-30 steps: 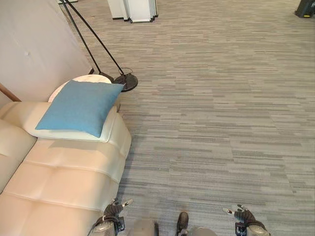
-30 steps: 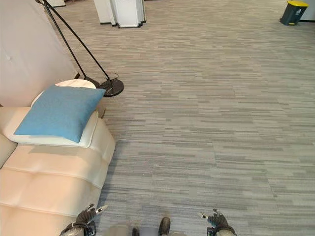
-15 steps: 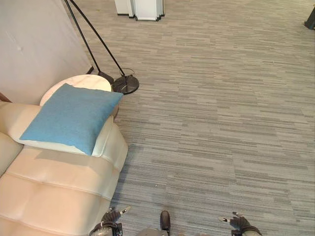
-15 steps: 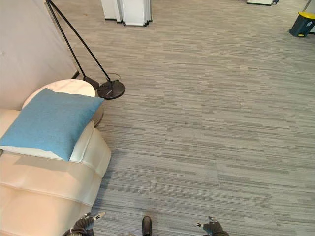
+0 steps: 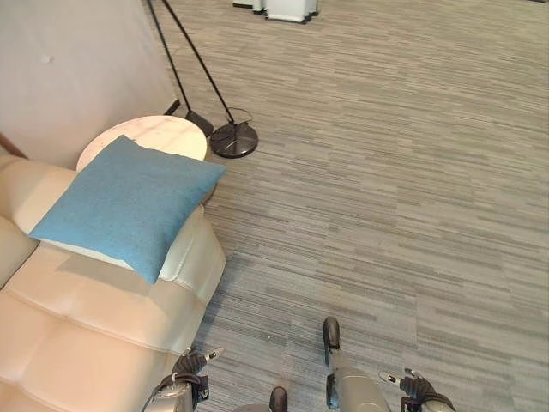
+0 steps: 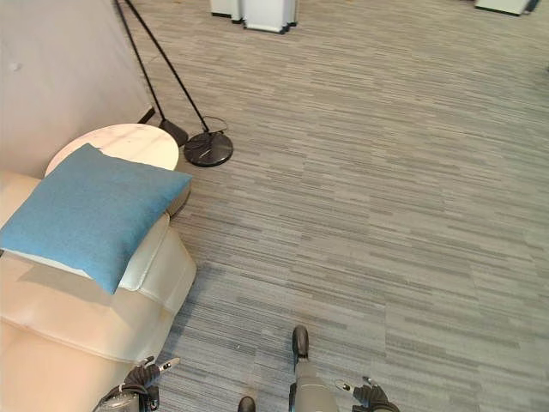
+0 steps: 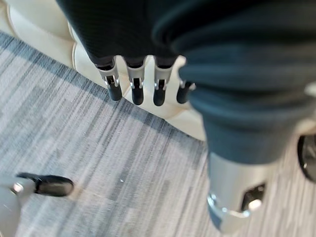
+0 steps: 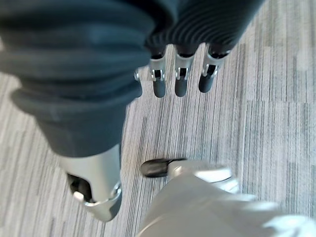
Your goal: Pick up all the scattered cushions and arrange them neatly on the sofa.
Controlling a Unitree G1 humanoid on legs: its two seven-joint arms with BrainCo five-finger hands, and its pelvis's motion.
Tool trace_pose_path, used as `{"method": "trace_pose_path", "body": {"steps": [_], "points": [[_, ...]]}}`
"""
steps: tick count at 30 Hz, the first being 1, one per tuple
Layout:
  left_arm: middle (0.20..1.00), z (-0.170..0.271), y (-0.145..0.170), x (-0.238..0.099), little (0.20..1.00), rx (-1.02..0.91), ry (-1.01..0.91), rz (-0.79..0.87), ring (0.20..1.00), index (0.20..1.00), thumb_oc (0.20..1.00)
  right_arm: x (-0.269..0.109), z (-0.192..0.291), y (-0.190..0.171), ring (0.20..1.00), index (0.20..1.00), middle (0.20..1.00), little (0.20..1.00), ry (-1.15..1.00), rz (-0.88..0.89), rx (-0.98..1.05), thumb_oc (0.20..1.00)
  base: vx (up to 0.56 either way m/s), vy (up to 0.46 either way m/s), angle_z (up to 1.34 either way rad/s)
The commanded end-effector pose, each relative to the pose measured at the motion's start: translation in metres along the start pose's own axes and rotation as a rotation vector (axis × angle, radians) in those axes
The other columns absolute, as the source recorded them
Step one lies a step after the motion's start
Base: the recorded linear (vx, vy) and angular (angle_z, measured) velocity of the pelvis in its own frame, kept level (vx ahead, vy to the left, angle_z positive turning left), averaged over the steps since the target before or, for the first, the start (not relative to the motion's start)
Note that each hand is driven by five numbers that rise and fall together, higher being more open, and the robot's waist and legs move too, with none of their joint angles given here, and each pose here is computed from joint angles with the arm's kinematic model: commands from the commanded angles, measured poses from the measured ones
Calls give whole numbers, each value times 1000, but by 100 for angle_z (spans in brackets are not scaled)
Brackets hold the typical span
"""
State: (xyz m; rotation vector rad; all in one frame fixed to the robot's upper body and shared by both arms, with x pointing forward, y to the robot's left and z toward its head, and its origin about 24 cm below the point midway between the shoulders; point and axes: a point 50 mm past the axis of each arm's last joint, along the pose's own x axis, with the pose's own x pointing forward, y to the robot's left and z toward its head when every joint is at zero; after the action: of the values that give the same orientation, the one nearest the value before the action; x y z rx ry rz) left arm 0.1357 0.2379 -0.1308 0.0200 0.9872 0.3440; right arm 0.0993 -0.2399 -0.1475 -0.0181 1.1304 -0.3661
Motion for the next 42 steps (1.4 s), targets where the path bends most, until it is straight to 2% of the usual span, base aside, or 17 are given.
{"method": "trace_pose_path", "body": {"steps": [1,7,15,20,26,31,42], "points": [[1000,23,10,0,1000,-6,-106,15,1000,1000,1000,2,15,-13,1000,1000,1000,1000,-49,-35,26,1000,625,-316,64],[1000,-5,8,-2,1000,-104,-1,23,1000,1000,1000,3,12,-23,1000,1000,1000,1000,-27,-35,-25,1000,544,-347,65],[1000,-7,3,0,1000,-104,27,18,1000,1000,1000,4,16,-26,1000,1000,1000,1000,-24,-50,-42,1000,225,-219,73],[1000,-18,6,-2,1000,-36,61,26,1000,1000,1000,3,15,-21,1000,1000,1000,1000,-35,-47,-78,1000,460,-16,101],[1000,-30,19,-4,1000,-91,103,78,1000,1000,1000,3,30,1,1000,1000,1000,1000,-86,23,-152,1000,499,157,-9],[1000,-20,24,-2,1000,-97,71,93,1000,1000,1000,2,41,15,1000,1000,1000,1000,-132,68,-167,1000,331,182,1],[1000,9,12,3,1000,-55,-20,49,1000,1000,1000,3,29,14,1000,1000,1000,1000,-78,54,-113,1000,225,-37,54]]}}
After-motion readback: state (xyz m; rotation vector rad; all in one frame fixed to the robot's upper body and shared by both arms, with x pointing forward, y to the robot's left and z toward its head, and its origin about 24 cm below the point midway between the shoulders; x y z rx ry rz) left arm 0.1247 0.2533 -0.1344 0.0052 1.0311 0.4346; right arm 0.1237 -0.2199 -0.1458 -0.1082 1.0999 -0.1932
